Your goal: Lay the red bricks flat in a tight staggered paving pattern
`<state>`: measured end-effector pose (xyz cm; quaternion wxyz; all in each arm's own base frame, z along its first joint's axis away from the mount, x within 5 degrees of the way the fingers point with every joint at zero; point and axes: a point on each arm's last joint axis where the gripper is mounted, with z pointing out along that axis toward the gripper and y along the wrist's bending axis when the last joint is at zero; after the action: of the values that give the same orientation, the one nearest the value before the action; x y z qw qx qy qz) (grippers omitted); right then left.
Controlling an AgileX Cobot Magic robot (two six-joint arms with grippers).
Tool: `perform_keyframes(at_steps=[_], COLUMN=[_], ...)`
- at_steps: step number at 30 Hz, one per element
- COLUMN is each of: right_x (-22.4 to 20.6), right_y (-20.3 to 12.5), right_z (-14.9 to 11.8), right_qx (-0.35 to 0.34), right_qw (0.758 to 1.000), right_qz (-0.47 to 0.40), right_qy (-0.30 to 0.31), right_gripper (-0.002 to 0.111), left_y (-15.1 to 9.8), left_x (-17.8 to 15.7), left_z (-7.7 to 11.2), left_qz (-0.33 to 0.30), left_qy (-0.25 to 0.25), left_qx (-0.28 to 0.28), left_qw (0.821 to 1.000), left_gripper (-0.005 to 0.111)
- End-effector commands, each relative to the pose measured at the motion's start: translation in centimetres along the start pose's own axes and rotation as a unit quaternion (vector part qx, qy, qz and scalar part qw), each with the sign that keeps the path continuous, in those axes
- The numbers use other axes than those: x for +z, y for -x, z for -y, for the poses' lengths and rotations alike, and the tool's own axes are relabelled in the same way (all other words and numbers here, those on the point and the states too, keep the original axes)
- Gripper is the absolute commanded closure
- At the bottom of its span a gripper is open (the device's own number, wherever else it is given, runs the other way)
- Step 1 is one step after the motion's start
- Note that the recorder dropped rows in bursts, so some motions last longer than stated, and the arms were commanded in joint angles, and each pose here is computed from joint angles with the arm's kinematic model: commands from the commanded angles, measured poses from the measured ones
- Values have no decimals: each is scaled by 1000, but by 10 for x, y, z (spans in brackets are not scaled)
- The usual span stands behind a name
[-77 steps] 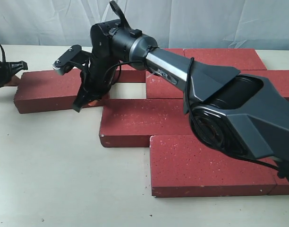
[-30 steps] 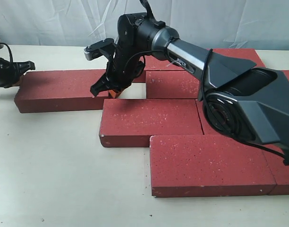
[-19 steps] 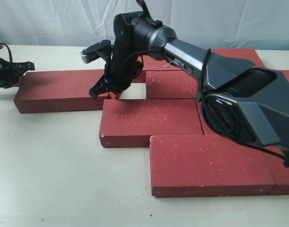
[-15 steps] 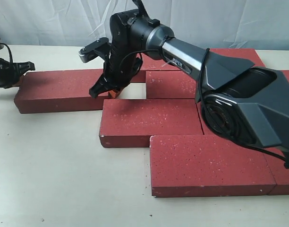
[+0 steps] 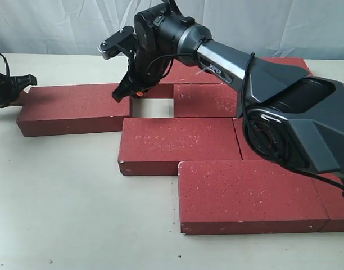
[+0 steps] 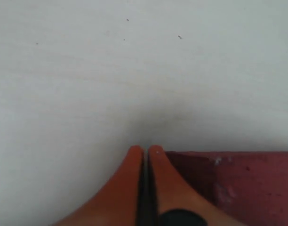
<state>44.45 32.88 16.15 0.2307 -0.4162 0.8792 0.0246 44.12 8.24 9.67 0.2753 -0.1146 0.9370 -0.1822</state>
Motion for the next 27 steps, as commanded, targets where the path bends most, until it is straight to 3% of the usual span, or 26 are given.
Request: perform_keyframes(at_steps=[1,4,6,10,12,15,19,24,27], right_x=[-12,-24,-34,-63,-78,-95,-113,-133,-149], right_y=[3,1,1,3,5,9,8,-16,-50], right_z=[5,5,7,17,19,20,22,17,11], right_qx=[13,14,16,22,29,24,20,4,-4], right_qw=[1000,1000,1000,1000,999,1000,1000,999,997], right_qz=[6,-16,-27,-21,-19,2,11,-32,-71], right_qy=[-4,0,2,-5,4,18,17,27,37], right_gripper=[109,109,109,109,109,109,109,109,109], left_y=[11,15,17,27,35,44,43,41,40], left_x=[-16,-26,-32,-55,-67,-76,-55,-11,16], left_z=[-19,-29,-32,-19,-4,27,85,141,159], left_qz=[27,35,36,53,71,102,87,78,58], left_qy=[8,6,-3,-27,-39,-73,-114,-66,-53], left_qx=[-27,-42,-50,-37,-5,28,98,170,200], left_qw=[999,998,998,998,997,992,985,980,977], left_gripper=[80,69,70,90,107,106,107,107,107])
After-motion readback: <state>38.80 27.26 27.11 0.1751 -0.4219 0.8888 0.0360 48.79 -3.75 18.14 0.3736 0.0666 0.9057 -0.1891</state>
